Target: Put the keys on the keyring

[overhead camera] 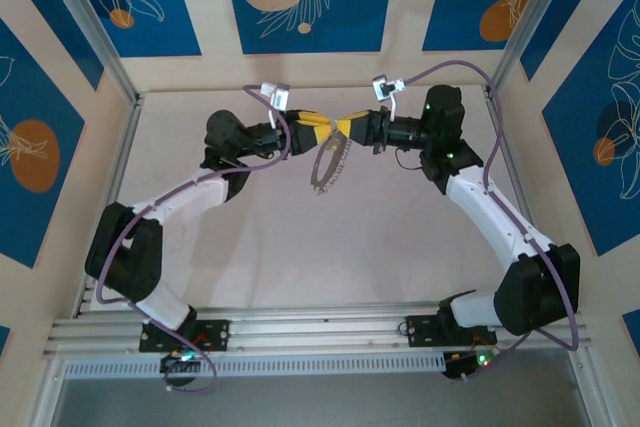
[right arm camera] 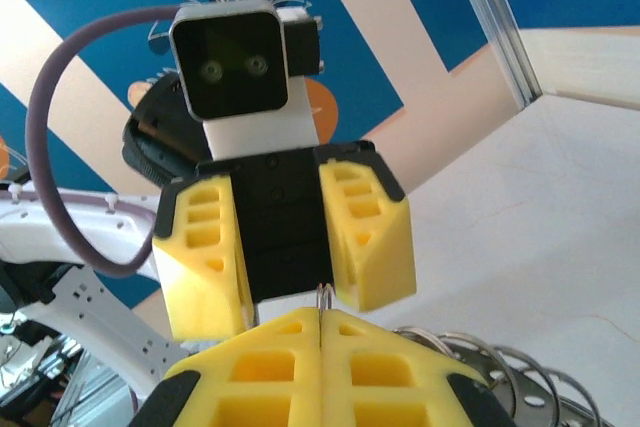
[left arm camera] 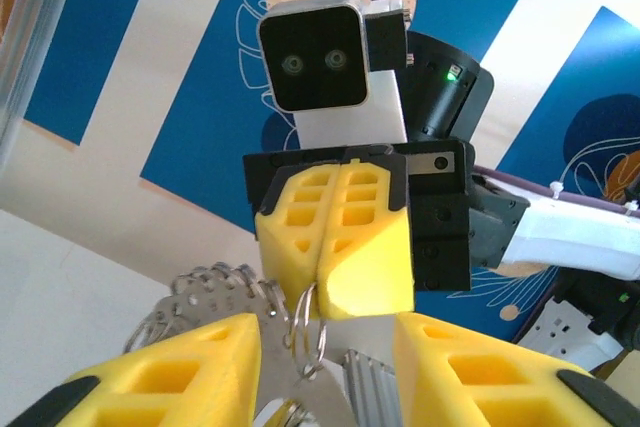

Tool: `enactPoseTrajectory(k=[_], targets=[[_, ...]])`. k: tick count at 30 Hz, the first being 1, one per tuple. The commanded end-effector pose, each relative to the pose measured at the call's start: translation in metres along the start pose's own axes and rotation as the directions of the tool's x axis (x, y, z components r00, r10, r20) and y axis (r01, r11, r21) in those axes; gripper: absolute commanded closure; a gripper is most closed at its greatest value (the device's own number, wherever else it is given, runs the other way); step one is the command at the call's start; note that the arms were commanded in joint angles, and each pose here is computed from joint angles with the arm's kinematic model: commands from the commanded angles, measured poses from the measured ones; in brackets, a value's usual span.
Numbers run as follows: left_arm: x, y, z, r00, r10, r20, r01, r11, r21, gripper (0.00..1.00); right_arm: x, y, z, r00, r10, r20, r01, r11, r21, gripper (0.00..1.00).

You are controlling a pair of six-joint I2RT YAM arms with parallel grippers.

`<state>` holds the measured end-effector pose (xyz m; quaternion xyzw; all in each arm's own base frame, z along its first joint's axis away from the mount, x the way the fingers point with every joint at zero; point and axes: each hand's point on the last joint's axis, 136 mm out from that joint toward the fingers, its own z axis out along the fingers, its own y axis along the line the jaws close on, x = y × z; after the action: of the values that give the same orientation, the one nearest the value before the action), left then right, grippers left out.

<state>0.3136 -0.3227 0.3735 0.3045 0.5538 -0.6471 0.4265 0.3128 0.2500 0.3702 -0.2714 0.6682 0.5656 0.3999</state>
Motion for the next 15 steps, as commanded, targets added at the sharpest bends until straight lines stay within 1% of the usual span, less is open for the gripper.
enactPoseTrajectory(k=[1,4,7,12,15], targets=[[-0.014,-0.015,-0.008,0.995,0.095,-0.044,-0.094,0.995,0.021,0.58,0.001,0.006,-0.006,0.998,-0.029,-0.057,0.027,0.999,-0.045,1.00],[-0.014,-0.012,-0.012,0.990,0.111,-0.084,-0.112,0.994,0.002,0.55,0.000,0.004,-0.010,0.997,-0.025,-0.076,0.021,0.998,-0.057,1.00],[-0.008,-0.008,-0.012,0.982,0.120,-0.147,-0.123,0.992,-0.009,0.54,0.003,0.005,-0.010,0.993,-0.028,-0.113,0.018,0.996,-0.086,1.00],[0.005,0.000,-0.012,0.962,0.111,-0.248,-0.120,0.993,-0.022,0.54,0.006,0.001,-0.007,0.986,-0.013,-0.168,-0.006,0.994,-0.111,1.00],[0.011,0.002,-0.013,0.952,0.107,-0.285,-0.118,0.993,-0.022,0.54,0.007,0.000,-0.005,0.983,-0.007,-0.183,-0.017,0.991,-0.129,1.00]])
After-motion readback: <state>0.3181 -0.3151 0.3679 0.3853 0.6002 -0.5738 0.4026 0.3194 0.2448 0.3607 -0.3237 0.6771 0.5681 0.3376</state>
